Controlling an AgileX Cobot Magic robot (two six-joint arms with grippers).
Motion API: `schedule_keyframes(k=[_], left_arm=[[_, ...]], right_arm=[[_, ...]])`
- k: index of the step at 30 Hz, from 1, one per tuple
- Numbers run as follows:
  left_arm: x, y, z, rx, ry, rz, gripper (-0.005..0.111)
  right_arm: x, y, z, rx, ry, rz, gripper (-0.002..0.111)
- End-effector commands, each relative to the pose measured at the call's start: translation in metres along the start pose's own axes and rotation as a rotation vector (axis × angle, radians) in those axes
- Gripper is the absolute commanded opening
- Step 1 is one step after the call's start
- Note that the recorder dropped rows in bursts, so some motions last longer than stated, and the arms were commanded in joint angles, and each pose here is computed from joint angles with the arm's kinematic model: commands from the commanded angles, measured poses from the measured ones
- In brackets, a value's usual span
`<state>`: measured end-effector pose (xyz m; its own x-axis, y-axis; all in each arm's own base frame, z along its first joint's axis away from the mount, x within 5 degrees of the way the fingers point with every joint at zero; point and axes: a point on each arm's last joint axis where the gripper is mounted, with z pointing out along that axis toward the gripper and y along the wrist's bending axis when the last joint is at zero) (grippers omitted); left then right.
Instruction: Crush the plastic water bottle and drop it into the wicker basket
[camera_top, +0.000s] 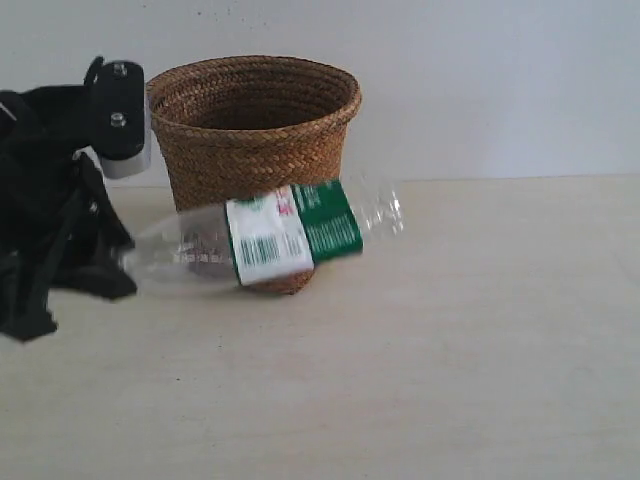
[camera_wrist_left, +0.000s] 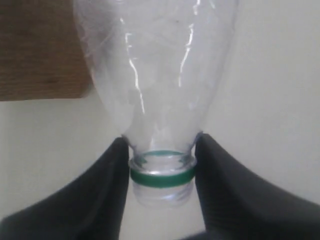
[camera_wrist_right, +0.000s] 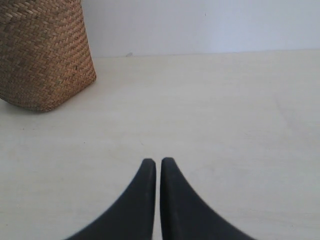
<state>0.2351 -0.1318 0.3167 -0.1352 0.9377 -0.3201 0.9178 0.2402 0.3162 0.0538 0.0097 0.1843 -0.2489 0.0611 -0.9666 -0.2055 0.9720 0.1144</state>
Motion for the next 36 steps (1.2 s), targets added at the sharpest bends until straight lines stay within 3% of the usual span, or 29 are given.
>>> schedule_keyframes(k=[1, 2, 4, 7, 9, 10, 15, 20, 23, 27, 29, 33, 36], left_arm=[[-0.015, 0.069, -0.023, -0.639, -0.055, 0.059, 0.006], [-0.025, 0.092, -0.042, -0.766, -0.062, 0.063, 0.017], [-0.038, 0.112, -0.055, -0.819, -0.112, 0.011, 0.036], [-0.056, 0.132, -0.053, -0.832, -0.158, -0.029, 0.079], [-0.057, 0.141, -0.048, -0.829, -0.107, -0.040, 0.106], [-0.056, 0.143, -0.044, -0.814, -0.068, -0.062, 0.109], [-0.042, 0.131, -0.050, -0.733, 0.096, -0.139, 0.109], [-0.037, 0.109, -0.085, -0.648, 0.011, -0.211, 0.109], [-0.036, 0.089, -0.104, -0.528, -0.067, -0.235, 0.108], [-0.029, 0.063, -0.114, -0.318, -0.034, -0.243, 0.108], [-0.031, 0.059, -0.115, -0.283, -0.076, -0.271, 0.108], [-0.038, 0.049, -0.110, -0.162, -0.166, -0.498, 0.108], [-0.041, 0.043, -0.101, -0.078, -0.188, -0.547, 0.108]], right_arm=[[-0.001, 0.000, 0.000, 0.004, -0.010, -0.003, 0.000], [-0.001, 0.000, 0.000, 0.004, -0.010, -0.003, 0.000], [-0.001, 0.000, 0.000, 0.004, -0.010, -0.003, 0.000], [-0.001, 0.000, 0.000, 0.004, -0.010, -0.003, 0.000], [-0.001, 0.000, 0.000, 0.004, -0.010, -0.003, 0.000], [-0.001, 0.000, 0.000, 0.004, -0.010, -0.003, 0.000], [-0.001, 0.000, 0.000, 0.004, -0.010, -0.003, 0.000], [-0.001, 0.000, 0.000, 0.004, -0.010, -0.003, 0.000], [-0.001, 0.000, 0.000, 0.004, -0.010, -0.003, 0.000], [-0.001, 0.000, 0.000, 0.004, -0.010, -0.003, 0.000], [-0.001, 0.000, 0.000, 0.004, -0.010, -0.003, 0.000], [-0.001, 0.000, 0.000, 0.004, -0.010, -0.003, 0.000], [-0.001, 0.000, 0.000, 0.004, -0.010, -0.003, 0.000]])
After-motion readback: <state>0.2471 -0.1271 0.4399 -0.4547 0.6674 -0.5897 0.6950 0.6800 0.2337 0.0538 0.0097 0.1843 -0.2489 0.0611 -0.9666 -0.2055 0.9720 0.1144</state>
